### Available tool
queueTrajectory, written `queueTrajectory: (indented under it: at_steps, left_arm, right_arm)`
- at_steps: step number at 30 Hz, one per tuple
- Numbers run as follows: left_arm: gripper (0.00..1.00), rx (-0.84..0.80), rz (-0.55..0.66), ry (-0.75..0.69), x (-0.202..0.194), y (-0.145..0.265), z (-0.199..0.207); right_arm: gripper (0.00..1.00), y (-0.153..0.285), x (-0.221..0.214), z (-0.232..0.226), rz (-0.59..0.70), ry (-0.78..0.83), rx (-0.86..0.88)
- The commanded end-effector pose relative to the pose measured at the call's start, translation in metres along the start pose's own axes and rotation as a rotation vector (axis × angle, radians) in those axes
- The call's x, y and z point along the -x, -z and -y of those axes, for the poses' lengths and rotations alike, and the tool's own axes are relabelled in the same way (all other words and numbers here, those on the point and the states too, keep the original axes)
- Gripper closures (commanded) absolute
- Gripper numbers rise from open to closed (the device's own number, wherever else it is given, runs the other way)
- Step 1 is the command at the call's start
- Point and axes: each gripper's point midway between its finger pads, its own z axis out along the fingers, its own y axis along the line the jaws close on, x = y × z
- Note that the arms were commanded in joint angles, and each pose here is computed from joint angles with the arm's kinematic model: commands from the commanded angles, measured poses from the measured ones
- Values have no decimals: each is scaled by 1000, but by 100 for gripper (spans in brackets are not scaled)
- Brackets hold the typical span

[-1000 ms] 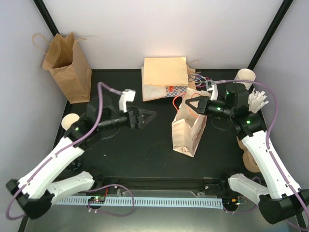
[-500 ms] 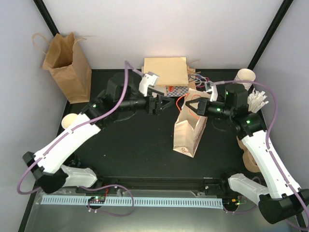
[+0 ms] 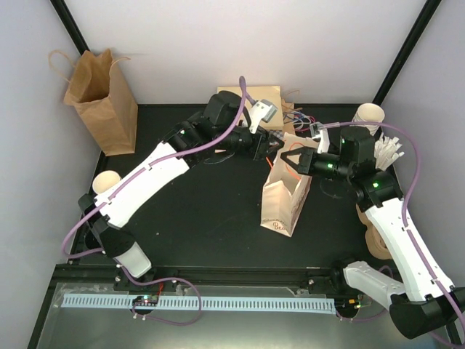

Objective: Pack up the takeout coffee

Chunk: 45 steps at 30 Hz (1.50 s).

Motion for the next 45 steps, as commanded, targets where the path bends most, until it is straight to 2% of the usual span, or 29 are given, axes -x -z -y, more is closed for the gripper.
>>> queueTrajectory:
  at_steps: [1,12,15,19,21,23,26,27,33,36,41,45]
  left_arm:
    - [69,-16,-21,-33,6,0,10]
    - [71,13,-79,-16,-4,-6,2]
    - [95,40,-89,-21,-5,-5,-2]
    - [99,94,-54,-36,5,9,-7]
    - [99,142,-24,-17,12,22,-17]
    - [98,162,-5,15,17,35,-26]
    - [98,179,10,40,19,50,-36]
    - [98,184,11,44,17,53,-39]
    - [98,224,42,123,8,86,-65]
    - [98,230,55,160,-2,97,-81]
    - [99,292,76,203,-10,120,-110]
    - [99,353,101,241,-17,141,-133]
  right_arm:
    - [98,9,8,-12,33,35,7]
    - [98,14,10,-13,46,47,-17]
    - [98,15,10,-13,48,46,-21]
    - [97,17,11,-8,59,50,-50]
    - [91,18,11,-5,66,55,-70]
    - [79,19,11,-3,70,65,-82]
    - [50,18,13,-3,72,78,-87]
    - [45,18,13,-5,72,84,-81]
    - [34,19,13,-18,55,127,-22]
    - [23,23,13,-25,59,167,0]
    - [11,25,10,-18,61,192,-46]
    - [7,23,5,-8,35,190,-75]
